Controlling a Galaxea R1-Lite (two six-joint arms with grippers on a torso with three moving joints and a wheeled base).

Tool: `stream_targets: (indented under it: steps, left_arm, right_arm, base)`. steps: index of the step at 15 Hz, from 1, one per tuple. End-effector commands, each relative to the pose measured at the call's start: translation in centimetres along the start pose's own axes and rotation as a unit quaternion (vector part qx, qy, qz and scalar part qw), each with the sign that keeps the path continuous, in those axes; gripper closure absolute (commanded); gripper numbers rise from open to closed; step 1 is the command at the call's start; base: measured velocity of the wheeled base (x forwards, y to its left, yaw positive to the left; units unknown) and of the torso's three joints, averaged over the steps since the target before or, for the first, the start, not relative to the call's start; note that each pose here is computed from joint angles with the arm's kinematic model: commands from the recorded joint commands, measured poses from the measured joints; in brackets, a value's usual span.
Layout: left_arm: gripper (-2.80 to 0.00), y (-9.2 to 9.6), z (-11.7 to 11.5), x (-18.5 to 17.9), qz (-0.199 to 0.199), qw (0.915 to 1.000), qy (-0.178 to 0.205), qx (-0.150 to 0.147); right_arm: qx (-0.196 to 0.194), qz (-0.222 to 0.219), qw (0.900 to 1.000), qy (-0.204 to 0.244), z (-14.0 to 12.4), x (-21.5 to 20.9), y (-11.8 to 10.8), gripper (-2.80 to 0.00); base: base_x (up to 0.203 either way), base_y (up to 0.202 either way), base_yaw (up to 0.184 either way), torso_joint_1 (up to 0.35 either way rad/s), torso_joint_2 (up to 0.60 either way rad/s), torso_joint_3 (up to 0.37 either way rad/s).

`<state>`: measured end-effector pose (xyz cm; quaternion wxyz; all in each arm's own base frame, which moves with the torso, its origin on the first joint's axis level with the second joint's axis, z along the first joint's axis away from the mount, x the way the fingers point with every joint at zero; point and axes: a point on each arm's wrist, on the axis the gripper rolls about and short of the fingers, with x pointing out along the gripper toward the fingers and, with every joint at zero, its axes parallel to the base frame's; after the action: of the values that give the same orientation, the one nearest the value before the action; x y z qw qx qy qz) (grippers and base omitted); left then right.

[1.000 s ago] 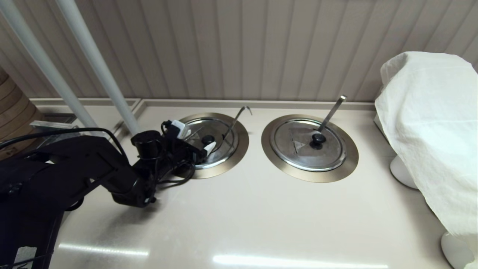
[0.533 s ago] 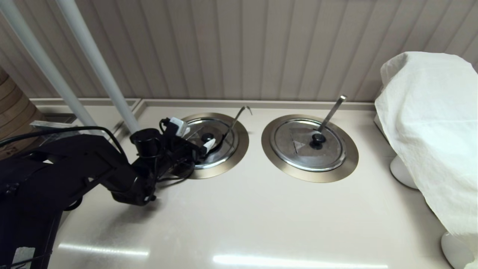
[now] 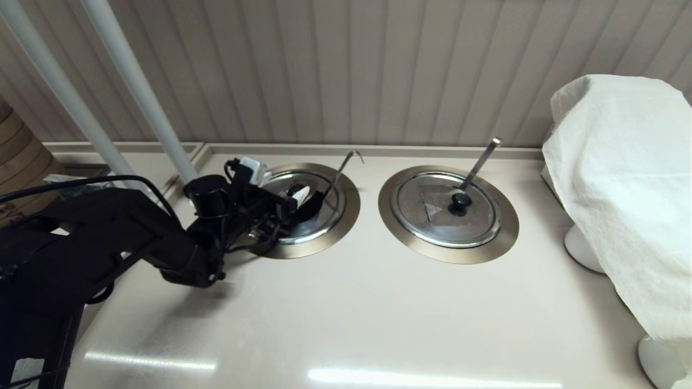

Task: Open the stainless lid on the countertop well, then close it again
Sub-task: Open the lid

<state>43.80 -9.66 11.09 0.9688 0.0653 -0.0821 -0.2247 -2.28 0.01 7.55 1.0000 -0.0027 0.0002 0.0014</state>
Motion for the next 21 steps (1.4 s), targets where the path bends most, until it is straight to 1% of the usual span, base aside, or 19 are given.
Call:
stream_targets:
  steps: [1,3,5,8,10,11,13,18,21]
  left_arm:
    - [-2.80,0.4,0.3,0.2,0.005,0.9999,-0.009,0.002]
    - [-2.80,0.9,0.6,0.3,0.009,0.9999,-0.012,-0.002]
    - [-2.80,1.6,0.8,0.2,0.017,0.9998,-0.014,-0.003]
    - [-2.80,2.8,1.4,0.3,0.030,0.9992,-0.024,-0.012]
    - [-2.80,3.4,1.1,0.3,0.036,0.9991,-0.018,-0.015]
    - [-2.80,3.7,1.1,0.4,0.041,0.9988,-0.022,-0.013]
    - [-2.80,4.0,1.1,0.5,0.060,0.9979,-0.023,-0.013]
    - [-2.80,4.5,1.5,0.5,0.068,0.9972,-0.029,-0.009]
    - [-2.80,5.2,1.5,0.4,0.076,0.9966,-0.032,-0.006]
  right_arm:
    - [0.000,0.000,1.000,0.000,0.0,0.0,0.0,-2.80]
    - [0.000,0.000,1.000,0.000,0.0,0.0,0.0,-2.80]
    - [0.000,0.000,1.000,0.000,0.0,0.0,0.0,-2.80]
    - [0.000,0.000,1.000,0.000,0.0,0.0,0.0,-2.80]
    - [0.000,0.000,1.000,0.000,0.0,0.0,0.0,-2.80]
    - [0.000,0.000,1.000,0.000,0.0,0.0,0.0,-2.80]
    - [0.000,0.000,1.000,0.000,0.0,0.0,0.0,-2.80]
    - [0.000,0.000,1.000,0.000,0.0,0.0,0.0,-2.80]
    - [0.000,0.000,1.000,0.000,0.0,0.0,0.0,-2.80]
  base:
    - [0.000,0.000,0.000,0.000,0.00,0.000]
    - [0.000,0.000,0.000,0.000,0.00,0.000]
    - [0.000,0.000,0.000,0.000,0.00,0.000]
    - [0.000,0.000,0.000,0.000,0.00,0.000]
    - [0.000,0.000,0.000,0.000,0.00,0.000]
    - [0.000,0.000,0.000,0.000,0.00,0.000]
    - [0.000,0.000,0.000,0.000,0.00,0.000]
    - [0.000,0.000,0.000,0.000,0.00,0.000]
    - [0.000,0.000,0.000,0.000,0.00,0.000]
